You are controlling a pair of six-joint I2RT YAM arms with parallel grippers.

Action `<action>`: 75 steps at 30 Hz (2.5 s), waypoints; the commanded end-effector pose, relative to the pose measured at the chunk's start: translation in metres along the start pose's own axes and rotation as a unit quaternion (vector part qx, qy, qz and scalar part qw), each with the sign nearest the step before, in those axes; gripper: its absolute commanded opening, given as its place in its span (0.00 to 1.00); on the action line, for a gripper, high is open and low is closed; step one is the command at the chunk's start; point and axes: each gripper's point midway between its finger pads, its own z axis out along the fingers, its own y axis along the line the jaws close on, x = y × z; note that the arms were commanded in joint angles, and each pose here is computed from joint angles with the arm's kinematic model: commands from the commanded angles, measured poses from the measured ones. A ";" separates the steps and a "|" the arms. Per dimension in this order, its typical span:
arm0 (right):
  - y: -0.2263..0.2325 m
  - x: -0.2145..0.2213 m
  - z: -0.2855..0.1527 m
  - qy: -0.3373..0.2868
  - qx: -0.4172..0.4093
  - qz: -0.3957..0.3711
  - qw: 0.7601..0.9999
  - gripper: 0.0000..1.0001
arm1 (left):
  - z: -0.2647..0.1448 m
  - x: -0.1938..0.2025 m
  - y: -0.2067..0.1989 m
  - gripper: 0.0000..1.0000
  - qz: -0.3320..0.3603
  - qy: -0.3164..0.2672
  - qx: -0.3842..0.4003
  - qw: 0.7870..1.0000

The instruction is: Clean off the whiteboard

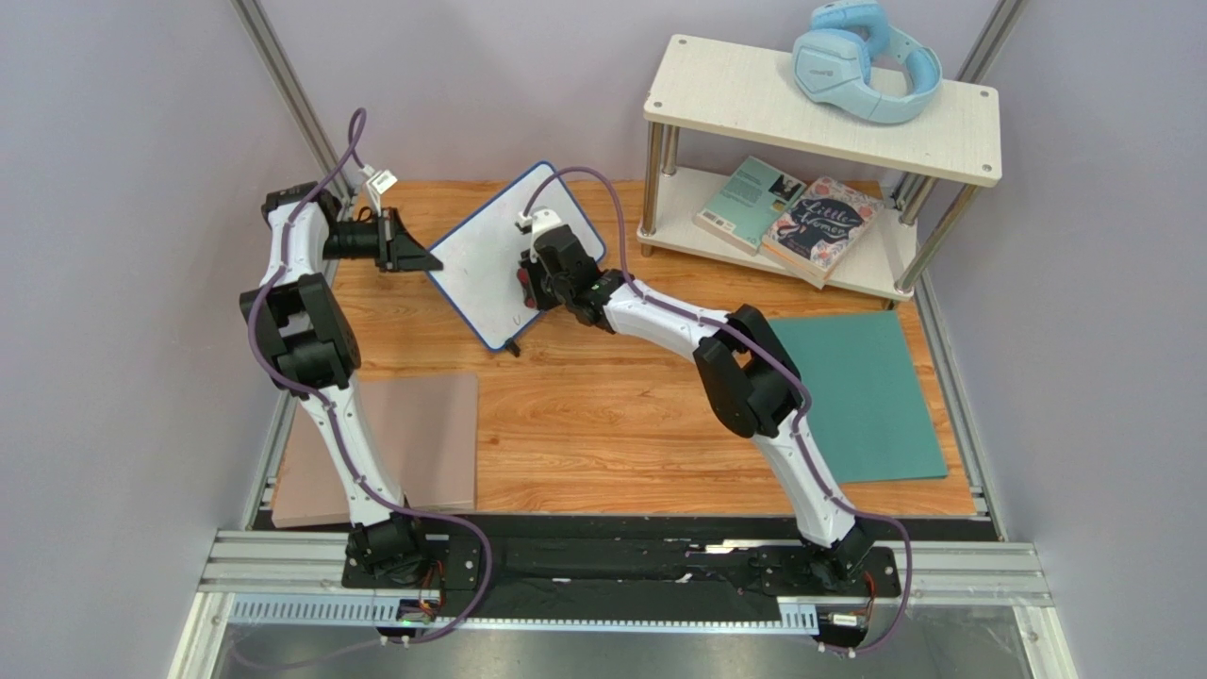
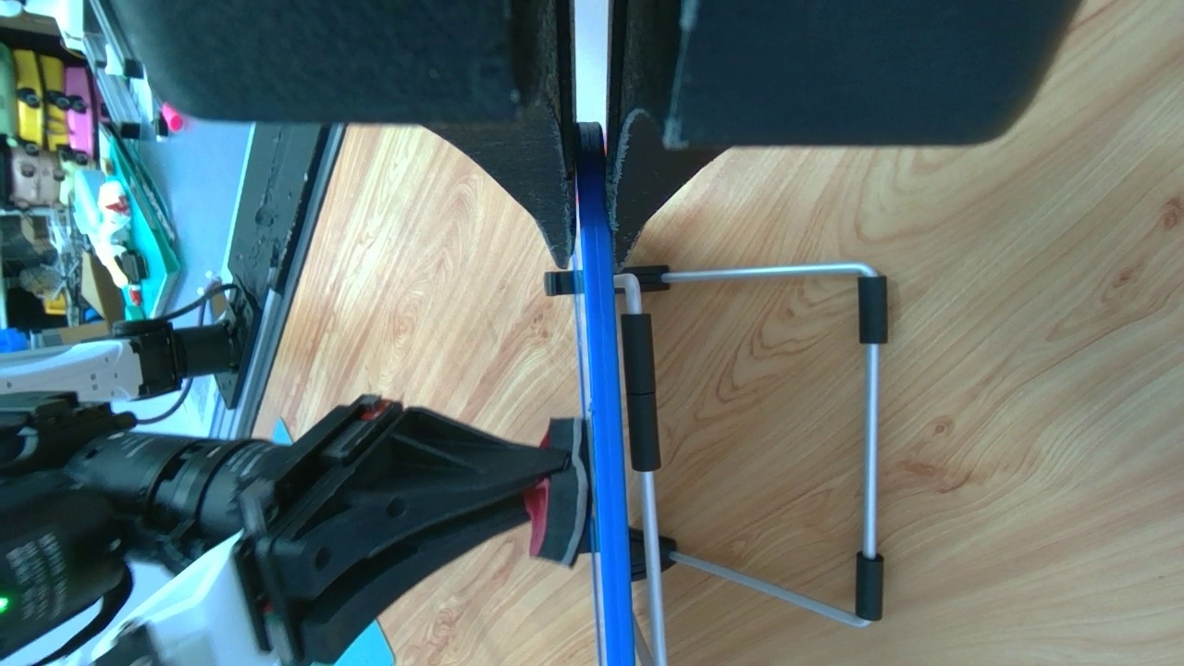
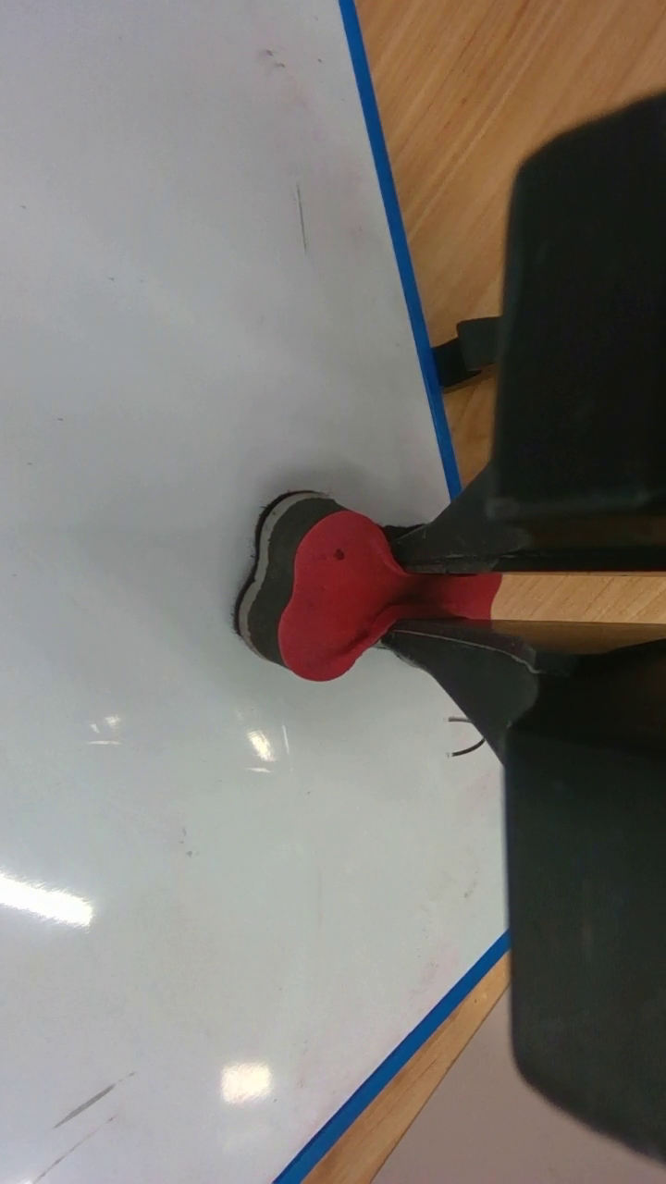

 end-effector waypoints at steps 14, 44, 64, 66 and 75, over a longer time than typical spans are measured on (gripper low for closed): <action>0.056 0.036 -0.013 -0.001 -0.012 -0.093 0.996 0.00 | 0.006 0.046 -0.048 0.00 -0.133 0.078 0.049 0.987; 0.102 -0.012 0.013 -0.107 -0.101 -0.067 0.987 0.00 | 0.006 0.046 -0.047 0.00 -0.136 0.082 0.045 0.986; 0.016 -0.033 0.010 -0.091 -0.001 0.018 0.996 0.00 | 0.006 0.047 -0.049 0.00 -0.141 0.081 0.047 0.986; 0.003 -0.051 -0.003 -0.106 0.008 0.029 0.994 0.00 | 0.006 0.048 -0.050 0.00 -0.141 0.080 0.049 0.986; -0.035 -0.105 -0.089 -0.157 0.047 0.036 0.986 0.00 | 0.003 0.049 -0.055 0.00 -0.133 0.080 0.047 0.987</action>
